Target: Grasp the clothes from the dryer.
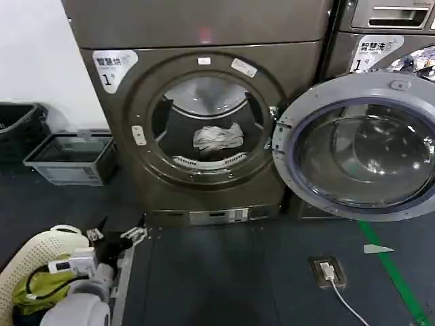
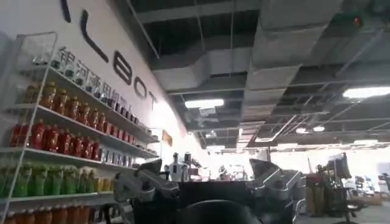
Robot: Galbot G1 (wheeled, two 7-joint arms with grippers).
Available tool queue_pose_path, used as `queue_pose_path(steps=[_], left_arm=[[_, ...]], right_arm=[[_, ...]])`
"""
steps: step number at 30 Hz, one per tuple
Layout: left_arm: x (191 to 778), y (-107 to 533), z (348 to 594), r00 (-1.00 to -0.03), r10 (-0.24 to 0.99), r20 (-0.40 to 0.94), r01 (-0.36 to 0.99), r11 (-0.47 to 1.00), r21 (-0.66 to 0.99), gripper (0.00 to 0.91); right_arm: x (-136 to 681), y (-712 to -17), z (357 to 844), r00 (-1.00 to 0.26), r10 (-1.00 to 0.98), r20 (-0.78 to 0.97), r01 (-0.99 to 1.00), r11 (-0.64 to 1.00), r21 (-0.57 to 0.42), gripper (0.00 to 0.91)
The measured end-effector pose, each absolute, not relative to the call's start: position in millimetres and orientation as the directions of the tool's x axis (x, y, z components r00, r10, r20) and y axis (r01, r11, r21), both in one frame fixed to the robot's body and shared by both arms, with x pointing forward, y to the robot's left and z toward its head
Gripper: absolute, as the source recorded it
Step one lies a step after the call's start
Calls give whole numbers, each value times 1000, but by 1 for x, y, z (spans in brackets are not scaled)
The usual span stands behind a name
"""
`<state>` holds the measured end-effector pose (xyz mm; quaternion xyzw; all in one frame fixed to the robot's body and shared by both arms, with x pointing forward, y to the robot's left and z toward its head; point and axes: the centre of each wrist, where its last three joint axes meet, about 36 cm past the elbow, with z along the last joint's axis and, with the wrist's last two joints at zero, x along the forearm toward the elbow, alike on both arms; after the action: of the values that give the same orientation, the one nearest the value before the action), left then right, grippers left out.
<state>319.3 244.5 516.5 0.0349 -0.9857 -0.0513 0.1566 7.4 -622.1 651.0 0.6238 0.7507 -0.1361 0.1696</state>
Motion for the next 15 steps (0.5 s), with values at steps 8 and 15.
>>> queue_pose_path(steps=[8,15], left_arm=[[319,244,516,-948,-85,305,-53,992,113,907],[319,245,517,-949,-85,305,-52,992,116,907]], right_arm=[[8,-622,650,-161,892,-423,983,183,12,907],[9,-622,649,-161,893,-420,983,184,15,907]])
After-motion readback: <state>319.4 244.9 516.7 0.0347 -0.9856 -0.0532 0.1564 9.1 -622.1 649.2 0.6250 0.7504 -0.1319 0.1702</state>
